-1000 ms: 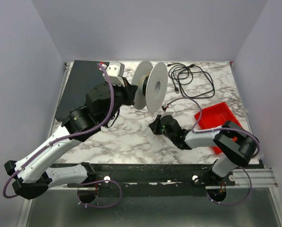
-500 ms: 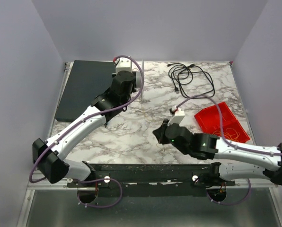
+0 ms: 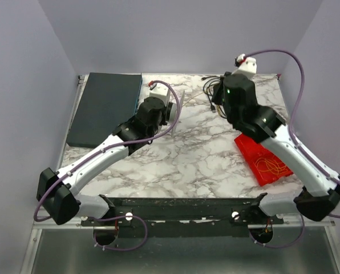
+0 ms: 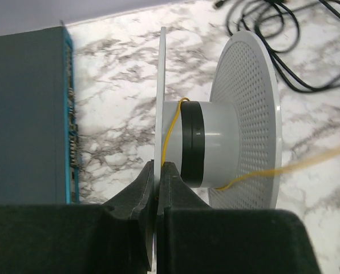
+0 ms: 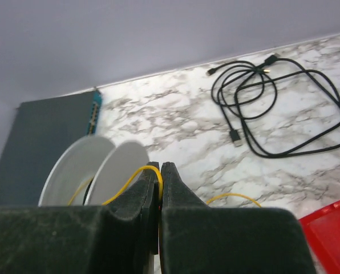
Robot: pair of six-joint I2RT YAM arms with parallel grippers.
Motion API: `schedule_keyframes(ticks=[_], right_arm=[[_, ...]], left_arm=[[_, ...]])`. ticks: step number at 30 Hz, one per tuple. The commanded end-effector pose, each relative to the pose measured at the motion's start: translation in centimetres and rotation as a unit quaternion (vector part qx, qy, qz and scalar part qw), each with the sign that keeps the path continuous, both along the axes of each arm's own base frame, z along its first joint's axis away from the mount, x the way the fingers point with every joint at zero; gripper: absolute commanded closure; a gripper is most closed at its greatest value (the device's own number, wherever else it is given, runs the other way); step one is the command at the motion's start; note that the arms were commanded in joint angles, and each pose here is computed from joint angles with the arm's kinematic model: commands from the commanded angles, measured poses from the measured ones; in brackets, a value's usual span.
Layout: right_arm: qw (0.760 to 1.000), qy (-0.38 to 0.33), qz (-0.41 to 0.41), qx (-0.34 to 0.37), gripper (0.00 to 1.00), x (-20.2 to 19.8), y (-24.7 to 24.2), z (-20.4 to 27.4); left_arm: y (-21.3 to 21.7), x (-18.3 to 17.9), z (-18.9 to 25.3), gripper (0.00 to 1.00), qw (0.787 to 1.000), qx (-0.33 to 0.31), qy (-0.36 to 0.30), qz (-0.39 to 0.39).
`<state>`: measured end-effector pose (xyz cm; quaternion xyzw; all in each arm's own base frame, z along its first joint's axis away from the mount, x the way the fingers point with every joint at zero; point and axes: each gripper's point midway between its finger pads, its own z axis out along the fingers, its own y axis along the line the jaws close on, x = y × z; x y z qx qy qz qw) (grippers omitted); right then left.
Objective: Wrap the cables
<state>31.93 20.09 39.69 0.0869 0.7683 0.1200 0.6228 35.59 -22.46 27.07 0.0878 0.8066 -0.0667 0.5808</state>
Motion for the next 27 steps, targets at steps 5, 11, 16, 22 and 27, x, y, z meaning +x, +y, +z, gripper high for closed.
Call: schedule_keyframes(ticks=[5,11,16,22,27], right_arm=[[0.998,0.062,-0.005,0.002,0.99,11.6,-3.9,-4.3],[0.989,0.141,-0.011,0.038,0.99,14.7,-5.8,-13.0],[0.974,0.198,0.061,0.094,0.99,11.5,-2.7,-19.2],[0.956,0.214,0.140,0.143,0.99,4.4,2.1,-22.8],[0.947,0.213,0.179,0.160,0.99,0.2,5.3,-23.9]], left_arm=[[-3.2,-7.3,3.3,1.00,0.977,-0.046,-0.045,-0.205],[-2.7,-11.6,8.1,1.00,0.952,-0.137,-0.080,-0.260],[-1.0,-11.2,12.8,1.00,0.948,-0.244,-0.088,-0.183],[-0.2,-8.9,14.5,1.00,0.922,-0.372,-0.072,-0.079],[-1.0,-6.5,15.1,1.00,0.914,-0.397,-0.076,-0.040]])
